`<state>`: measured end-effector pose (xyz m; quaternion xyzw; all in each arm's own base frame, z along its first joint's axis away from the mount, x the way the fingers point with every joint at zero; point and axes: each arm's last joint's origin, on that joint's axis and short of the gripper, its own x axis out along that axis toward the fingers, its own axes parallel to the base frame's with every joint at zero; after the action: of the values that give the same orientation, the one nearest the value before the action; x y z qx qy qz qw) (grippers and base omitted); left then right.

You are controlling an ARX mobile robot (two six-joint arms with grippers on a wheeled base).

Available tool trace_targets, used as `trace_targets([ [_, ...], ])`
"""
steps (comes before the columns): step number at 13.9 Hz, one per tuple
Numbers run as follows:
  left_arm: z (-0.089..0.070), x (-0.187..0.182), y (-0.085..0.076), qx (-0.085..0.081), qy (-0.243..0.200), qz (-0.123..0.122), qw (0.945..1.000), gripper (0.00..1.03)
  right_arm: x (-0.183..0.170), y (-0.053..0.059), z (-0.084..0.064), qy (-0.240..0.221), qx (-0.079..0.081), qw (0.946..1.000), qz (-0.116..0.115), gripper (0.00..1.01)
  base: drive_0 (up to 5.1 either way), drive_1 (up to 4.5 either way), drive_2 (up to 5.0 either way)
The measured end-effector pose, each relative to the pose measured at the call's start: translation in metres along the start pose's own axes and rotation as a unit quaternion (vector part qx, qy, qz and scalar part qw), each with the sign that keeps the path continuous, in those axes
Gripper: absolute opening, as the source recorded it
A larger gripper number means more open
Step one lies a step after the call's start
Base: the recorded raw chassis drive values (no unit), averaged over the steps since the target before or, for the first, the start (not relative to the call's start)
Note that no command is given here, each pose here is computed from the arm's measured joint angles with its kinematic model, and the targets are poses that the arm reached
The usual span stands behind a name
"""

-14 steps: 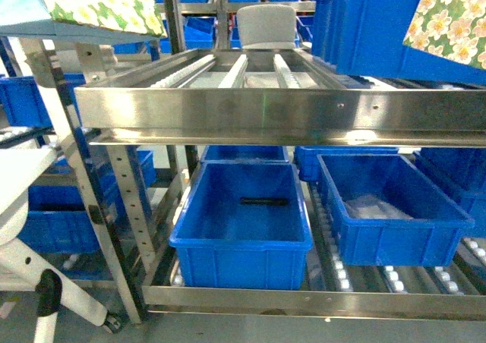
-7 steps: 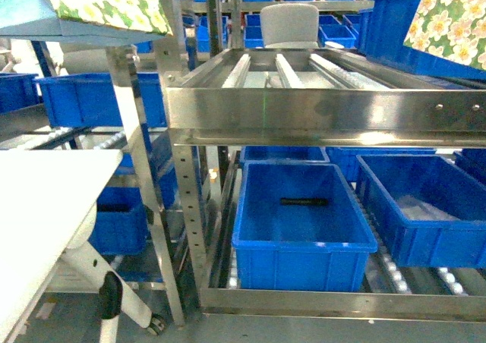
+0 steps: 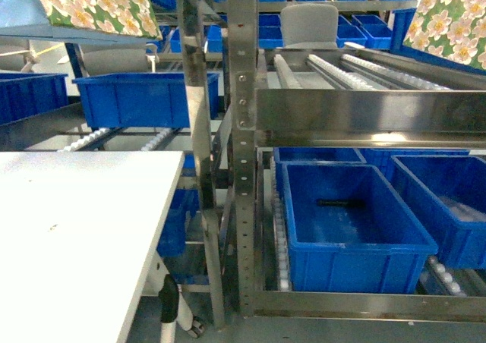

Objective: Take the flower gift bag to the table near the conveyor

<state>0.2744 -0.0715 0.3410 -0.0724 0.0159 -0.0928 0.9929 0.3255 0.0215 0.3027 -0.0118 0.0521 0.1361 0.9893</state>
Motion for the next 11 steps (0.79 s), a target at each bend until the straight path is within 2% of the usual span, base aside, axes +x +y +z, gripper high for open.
trace_targets([
  [11, 0.0001, 0.0000, -0.0002, 0.000, 0.000, -0.001, 1.0000, 0.02, 0.0000, 0.0000, -0.0003, 0.001, 0.000, 1.0000, 0.000, 0.02, -5.0, 2.43, 2.4],
])
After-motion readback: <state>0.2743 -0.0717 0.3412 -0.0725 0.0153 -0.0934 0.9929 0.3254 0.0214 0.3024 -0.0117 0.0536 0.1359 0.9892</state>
